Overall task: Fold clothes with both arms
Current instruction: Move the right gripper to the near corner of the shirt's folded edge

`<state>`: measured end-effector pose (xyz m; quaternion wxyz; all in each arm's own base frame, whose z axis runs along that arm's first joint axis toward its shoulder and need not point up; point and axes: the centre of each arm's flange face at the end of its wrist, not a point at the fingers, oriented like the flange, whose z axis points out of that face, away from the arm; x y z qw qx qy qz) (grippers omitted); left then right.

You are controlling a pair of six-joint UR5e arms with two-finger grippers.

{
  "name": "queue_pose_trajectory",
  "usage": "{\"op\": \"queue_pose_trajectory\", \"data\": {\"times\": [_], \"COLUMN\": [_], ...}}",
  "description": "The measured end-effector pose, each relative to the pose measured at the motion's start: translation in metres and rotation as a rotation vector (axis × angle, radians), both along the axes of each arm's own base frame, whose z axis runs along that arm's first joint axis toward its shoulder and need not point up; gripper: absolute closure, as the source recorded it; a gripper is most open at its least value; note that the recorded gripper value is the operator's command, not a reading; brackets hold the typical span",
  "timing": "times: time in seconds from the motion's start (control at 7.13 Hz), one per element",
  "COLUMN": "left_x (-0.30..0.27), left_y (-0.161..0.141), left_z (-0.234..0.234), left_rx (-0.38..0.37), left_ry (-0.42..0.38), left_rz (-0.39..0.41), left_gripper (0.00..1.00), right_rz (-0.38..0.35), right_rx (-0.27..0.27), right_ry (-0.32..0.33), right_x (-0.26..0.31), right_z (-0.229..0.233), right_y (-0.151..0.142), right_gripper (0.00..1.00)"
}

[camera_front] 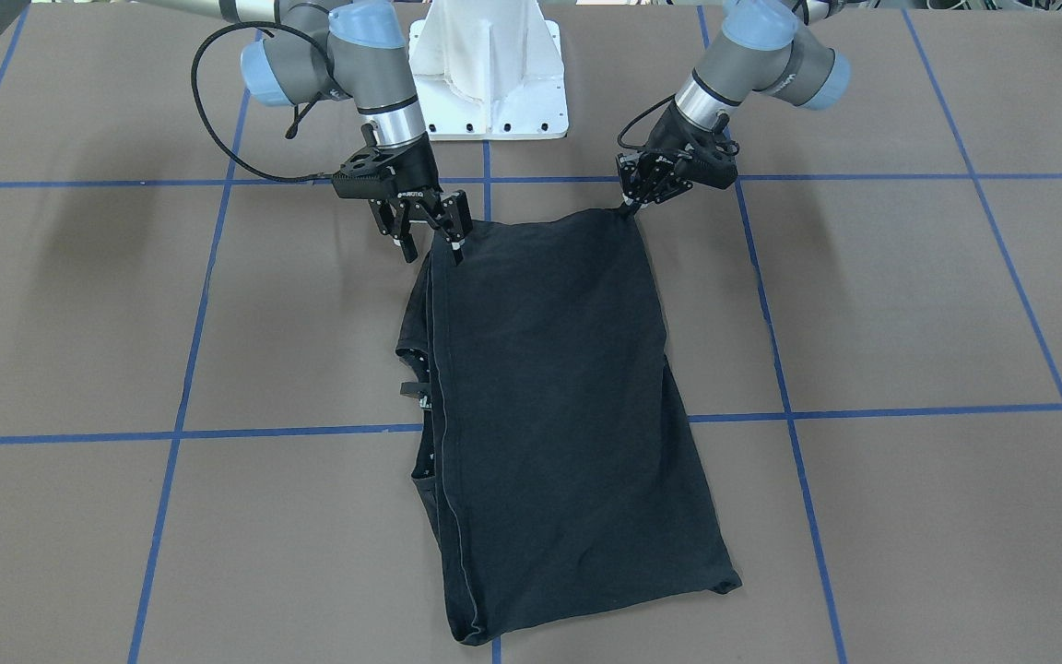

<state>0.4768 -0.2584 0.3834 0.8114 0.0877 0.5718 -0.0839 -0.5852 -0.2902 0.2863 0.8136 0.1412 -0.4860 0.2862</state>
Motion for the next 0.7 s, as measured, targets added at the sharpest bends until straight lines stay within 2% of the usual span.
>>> {"op": "queue_pose_trajectory", "data": {"times": [0.42, 0.7], "left_x": [0.0006, 0.001], "left_y": [0.0004, 0.0007], "left_z": [0.0002, 0.0], "left_rx": [0.0, 0.0], "left_ry": [0.0, 0.0], "left_rz": [0.001, 0.002], "left_gripper": [1.0, 1.0], "right_rz": [0.001, 0.001], "right_rx": [0.003, 0.004], "right_ry": [0.02, 0.018], "right_x": [-0.007, -0.0085], "right_z": [0.007, 0.0056], "right_y": [0.0028, 0.0031], "right_gripper": [0.37, 0.6]}}
